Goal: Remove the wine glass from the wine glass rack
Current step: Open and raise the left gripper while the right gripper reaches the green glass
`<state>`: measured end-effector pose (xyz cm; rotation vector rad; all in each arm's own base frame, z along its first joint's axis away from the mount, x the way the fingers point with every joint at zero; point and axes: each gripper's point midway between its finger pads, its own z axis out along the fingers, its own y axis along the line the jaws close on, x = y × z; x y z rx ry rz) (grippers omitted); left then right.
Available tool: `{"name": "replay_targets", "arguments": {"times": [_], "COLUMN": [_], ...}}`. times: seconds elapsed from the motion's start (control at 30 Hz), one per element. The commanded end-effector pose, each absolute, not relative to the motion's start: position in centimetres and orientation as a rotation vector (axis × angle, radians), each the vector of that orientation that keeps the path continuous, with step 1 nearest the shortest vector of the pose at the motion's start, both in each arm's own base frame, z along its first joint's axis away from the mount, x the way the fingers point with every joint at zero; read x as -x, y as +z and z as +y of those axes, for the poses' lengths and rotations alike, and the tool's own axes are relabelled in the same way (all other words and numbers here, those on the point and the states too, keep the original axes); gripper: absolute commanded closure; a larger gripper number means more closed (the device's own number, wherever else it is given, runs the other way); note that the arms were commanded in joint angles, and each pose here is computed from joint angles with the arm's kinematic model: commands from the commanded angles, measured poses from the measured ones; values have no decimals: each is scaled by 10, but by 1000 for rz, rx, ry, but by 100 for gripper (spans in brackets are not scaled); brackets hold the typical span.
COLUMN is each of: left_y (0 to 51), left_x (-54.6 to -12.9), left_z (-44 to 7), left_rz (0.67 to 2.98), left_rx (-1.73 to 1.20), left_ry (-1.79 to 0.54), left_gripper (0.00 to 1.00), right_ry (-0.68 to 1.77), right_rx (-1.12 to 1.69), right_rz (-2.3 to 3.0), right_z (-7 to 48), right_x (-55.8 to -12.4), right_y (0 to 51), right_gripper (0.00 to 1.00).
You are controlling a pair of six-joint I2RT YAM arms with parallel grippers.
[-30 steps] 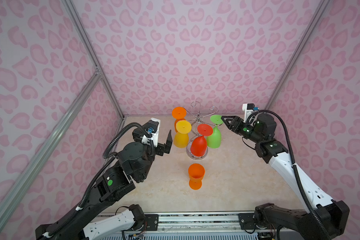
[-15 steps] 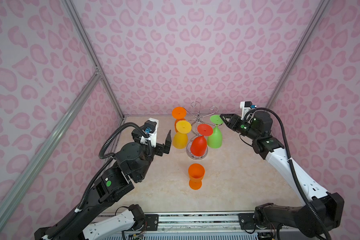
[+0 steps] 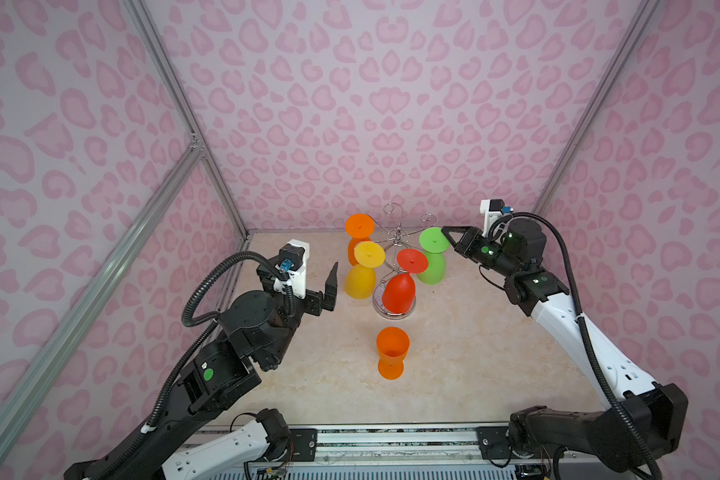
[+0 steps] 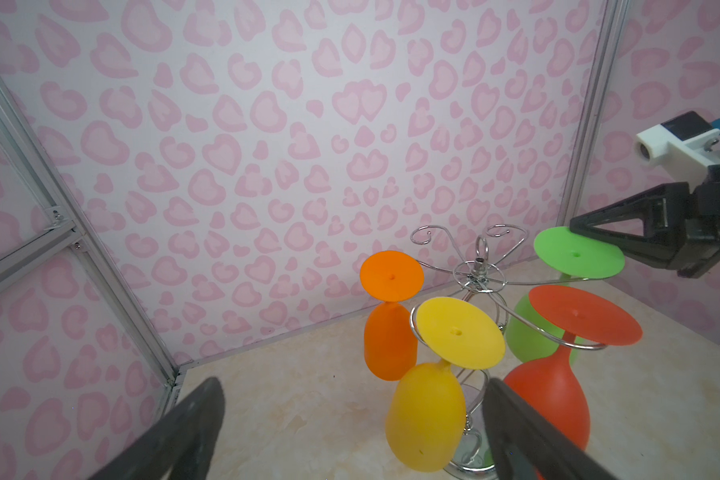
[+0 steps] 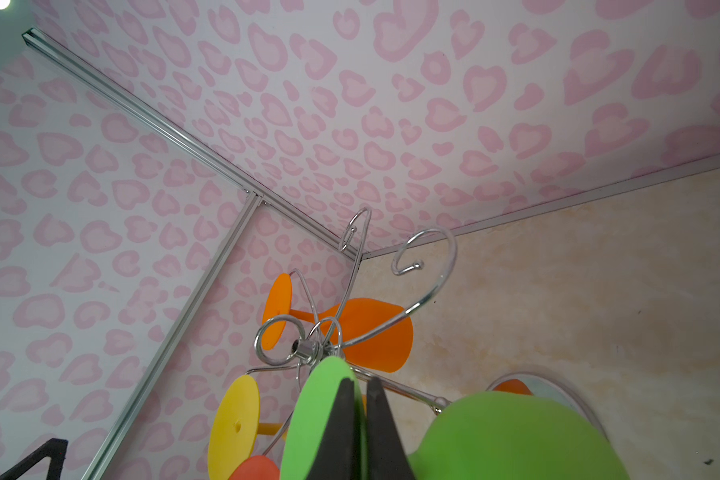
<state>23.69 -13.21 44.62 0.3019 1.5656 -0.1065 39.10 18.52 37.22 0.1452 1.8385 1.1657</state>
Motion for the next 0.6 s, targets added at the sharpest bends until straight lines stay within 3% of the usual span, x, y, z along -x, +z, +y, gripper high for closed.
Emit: {"name": "replay_targets", "arguments": {"times": [0.0,0.57], "left_y": [452,447], "left_x": [-236,-236], "left_z": [-131,-131], "left_rz": [1543,1556], "left_rx": [-277,-290], "left_ry": [-128,-125], "left_gripper": [2,2], "right_ry": [1163,1477], "right_rx": [-146,-248], "right_rz": [1858,1722], "right_z": [186,184], "right_x": [-389,-391], "right_y": [369,391], "right_gripper": [99,100]}}
